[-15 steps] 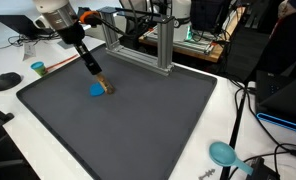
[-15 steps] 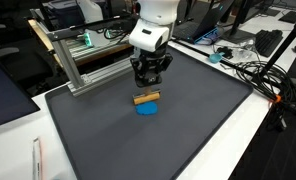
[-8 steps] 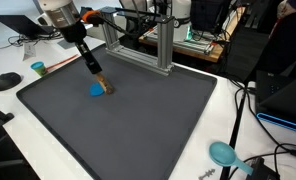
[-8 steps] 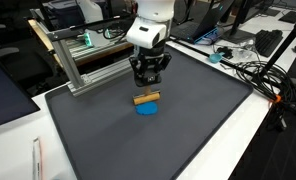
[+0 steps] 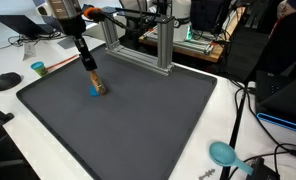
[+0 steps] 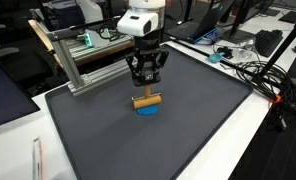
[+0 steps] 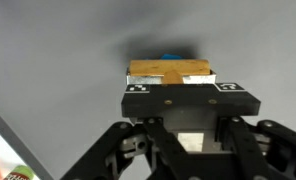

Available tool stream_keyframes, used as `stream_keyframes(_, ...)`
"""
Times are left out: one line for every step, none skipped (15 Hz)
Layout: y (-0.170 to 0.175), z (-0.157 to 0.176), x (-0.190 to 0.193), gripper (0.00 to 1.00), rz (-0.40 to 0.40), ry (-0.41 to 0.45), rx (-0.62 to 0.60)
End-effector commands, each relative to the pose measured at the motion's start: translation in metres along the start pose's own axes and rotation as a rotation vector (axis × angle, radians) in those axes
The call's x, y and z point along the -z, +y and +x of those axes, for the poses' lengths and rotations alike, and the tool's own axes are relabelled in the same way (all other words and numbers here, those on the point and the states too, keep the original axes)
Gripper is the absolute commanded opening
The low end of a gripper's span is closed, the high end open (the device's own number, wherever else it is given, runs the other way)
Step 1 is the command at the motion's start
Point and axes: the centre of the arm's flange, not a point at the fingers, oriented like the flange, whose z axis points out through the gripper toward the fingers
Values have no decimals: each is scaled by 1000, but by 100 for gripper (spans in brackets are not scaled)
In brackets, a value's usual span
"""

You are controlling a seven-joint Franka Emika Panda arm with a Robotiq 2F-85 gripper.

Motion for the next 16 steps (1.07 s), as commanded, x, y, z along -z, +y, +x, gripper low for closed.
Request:
stream_keyframes(8,-7,7,22,-2,43,-16)
stream_keyframes(8,-4,3,22,-3,39,-17)
stream_keyframes(7,-2,-1,22,-2,32,-16)
stream_keyframes(6,-1,-5,22,-5,25,-12)
stream_keyframes(4,0,-9,22,-6,20,-7)
stream_keyframes(1,1,-12,22,-11,20,-1)
stream_keyframes(-2,2,-13,22,-14,22,6)
stream_keyframes(-5,3,-15,22,-19,15,12)
stream_keyframes(-8,4,-19,22,-21,5,18)
stream_keyframes(-10,5,-22,22,-22,-1,23)
stream_keyframes(-12,6,-26,22,-26,-10,28)
stream_keyframes(-14,7,-32,22,-33,-18,34)
stream_keyframes(-15,9,-35,22,-37,-22,38)
stream_keyframes(-16,12,-40,22,-43,-24,39)
stream_keyframes(-16,14,-43,22,-46,-25,40)
stream_keyframes(-16,16,-45,22,-48,-15,41)
